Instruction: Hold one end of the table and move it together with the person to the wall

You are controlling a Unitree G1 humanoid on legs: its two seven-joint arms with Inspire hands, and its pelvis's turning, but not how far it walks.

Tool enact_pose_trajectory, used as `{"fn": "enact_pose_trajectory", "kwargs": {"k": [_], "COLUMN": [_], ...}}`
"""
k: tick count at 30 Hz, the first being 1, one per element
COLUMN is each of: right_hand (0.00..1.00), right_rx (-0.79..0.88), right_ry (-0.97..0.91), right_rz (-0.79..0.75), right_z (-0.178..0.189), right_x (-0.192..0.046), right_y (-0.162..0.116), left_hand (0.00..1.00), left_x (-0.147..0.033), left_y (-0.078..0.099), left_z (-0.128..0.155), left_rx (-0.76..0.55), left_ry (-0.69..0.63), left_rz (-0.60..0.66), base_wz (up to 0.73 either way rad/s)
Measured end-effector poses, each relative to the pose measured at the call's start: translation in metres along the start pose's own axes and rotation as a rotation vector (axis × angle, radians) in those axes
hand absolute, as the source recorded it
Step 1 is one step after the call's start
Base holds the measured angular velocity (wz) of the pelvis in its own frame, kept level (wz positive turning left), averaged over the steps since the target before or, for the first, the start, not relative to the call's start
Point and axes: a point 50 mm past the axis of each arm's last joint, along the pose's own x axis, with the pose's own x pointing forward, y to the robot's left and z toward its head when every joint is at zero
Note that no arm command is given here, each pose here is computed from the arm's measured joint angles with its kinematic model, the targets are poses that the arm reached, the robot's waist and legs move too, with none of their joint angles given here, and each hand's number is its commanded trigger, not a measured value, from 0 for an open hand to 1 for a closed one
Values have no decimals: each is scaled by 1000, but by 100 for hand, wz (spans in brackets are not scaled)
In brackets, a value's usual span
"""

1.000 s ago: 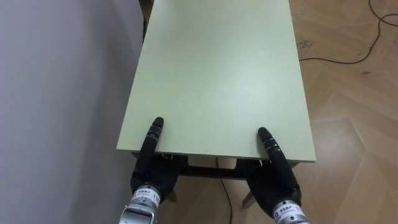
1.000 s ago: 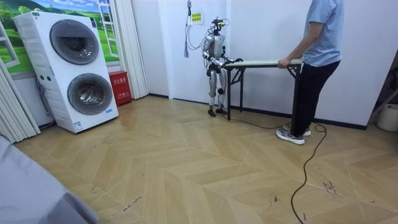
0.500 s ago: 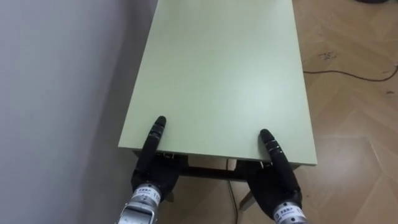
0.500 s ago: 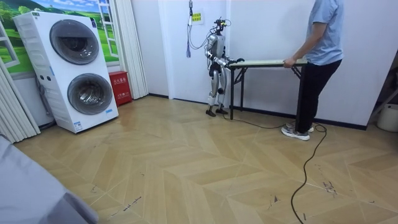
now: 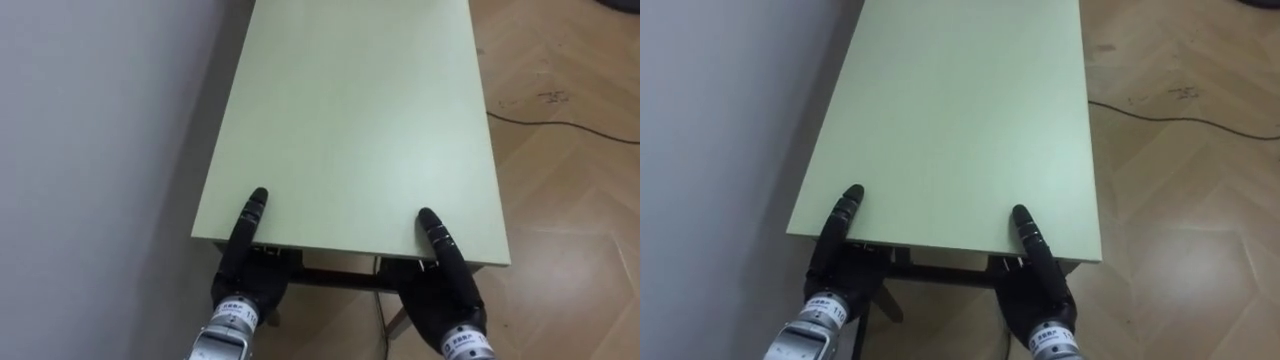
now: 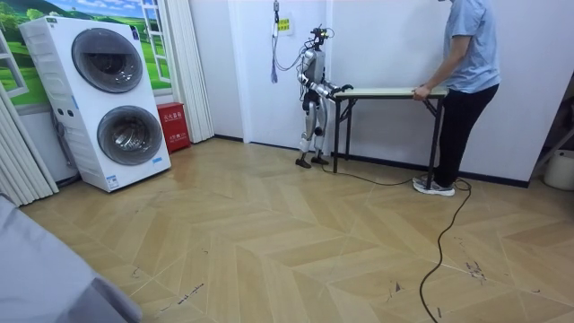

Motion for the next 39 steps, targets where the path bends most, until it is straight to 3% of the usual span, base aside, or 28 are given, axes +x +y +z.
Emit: {"fn": "enact_pose_trajectory", "kwargs": {"k": [26, 39], "right_hand": [100, 100], "right_rx": [-17, -28], "right_ry": [9, 37], "right_rz": [-44, -49], "right_z": [-4, -15], "right_x": [1, 4], "right_y": [-13, -33], "left_hand": [100, 100], "left_x": [-1, 5], "left_y": [15, 39], "left_z": [-2, 2], "left_rx": [-2, 28], "left_ry": [13, 21], "left_rz": [66, 84], "base_wz": [0, 2]}}
